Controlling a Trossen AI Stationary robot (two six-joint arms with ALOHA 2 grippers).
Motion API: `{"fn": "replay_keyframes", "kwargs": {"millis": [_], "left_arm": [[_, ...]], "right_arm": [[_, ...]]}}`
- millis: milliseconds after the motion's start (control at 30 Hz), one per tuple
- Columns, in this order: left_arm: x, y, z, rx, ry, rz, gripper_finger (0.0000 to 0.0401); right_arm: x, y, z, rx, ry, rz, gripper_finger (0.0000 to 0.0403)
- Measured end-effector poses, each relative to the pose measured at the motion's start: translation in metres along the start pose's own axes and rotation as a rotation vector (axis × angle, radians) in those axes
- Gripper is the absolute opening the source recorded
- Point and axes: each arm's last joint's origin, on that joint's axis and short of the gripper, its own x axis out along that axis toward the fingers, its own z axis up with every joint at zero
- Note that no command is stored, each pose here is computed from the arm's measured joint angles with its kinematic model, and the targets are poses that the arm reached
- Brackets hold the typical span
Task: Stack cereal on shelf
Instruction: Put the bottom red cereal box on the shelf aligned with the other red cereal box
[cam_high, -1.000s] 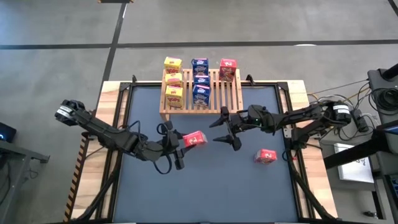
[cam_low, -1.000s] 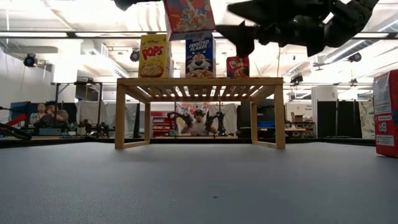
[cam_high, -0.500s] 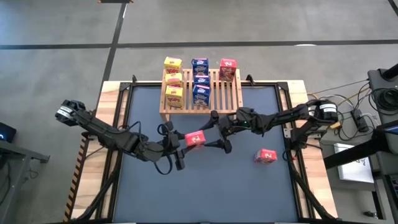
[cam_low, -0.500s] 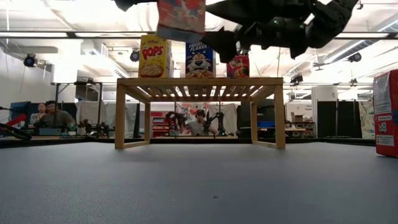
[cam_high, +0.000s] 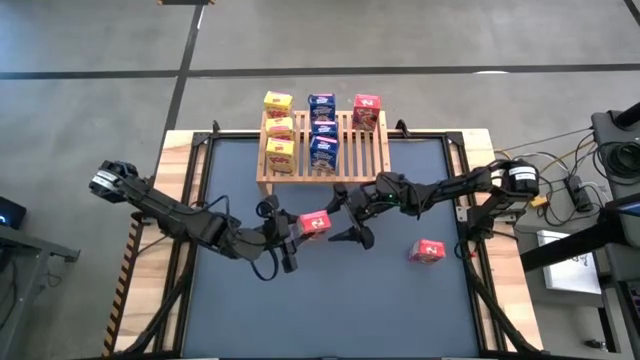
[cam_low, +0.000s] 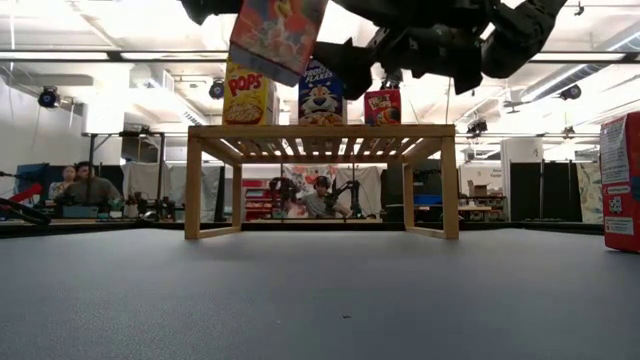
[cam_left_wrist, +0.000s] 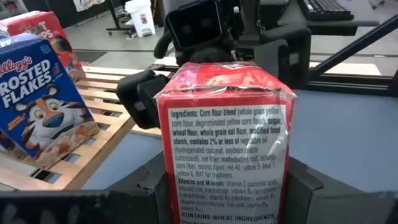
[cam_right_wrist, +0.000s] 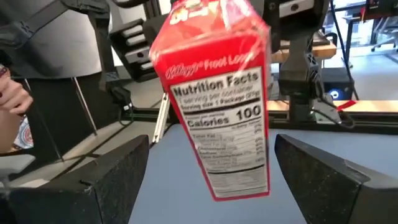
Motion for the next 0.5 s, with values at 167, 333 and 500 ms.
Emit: {"fn": "replay_keyframes", "kwargs": {"millis": [167,333,500], "left_arm": [[0.0,0.0,0.004,-0.008,-0.029,-0.001,0.0168],[0.001,0.0,0.009,-0.009,-0.072,-0.005,0.0168],[0.0,0.0,0.012,-0.005,-0.099,-0.009,0.0168]], "right_arm": [[0.0,0.0,0.001,-0.003,-0.003,-0.001,0.0338],[0.001,0.0,0.005,-0.01,-0.014,0.0,0.0332],[0.002,0.0,0.008,-0.014,-0.021,-0.001,0.0328]]}}
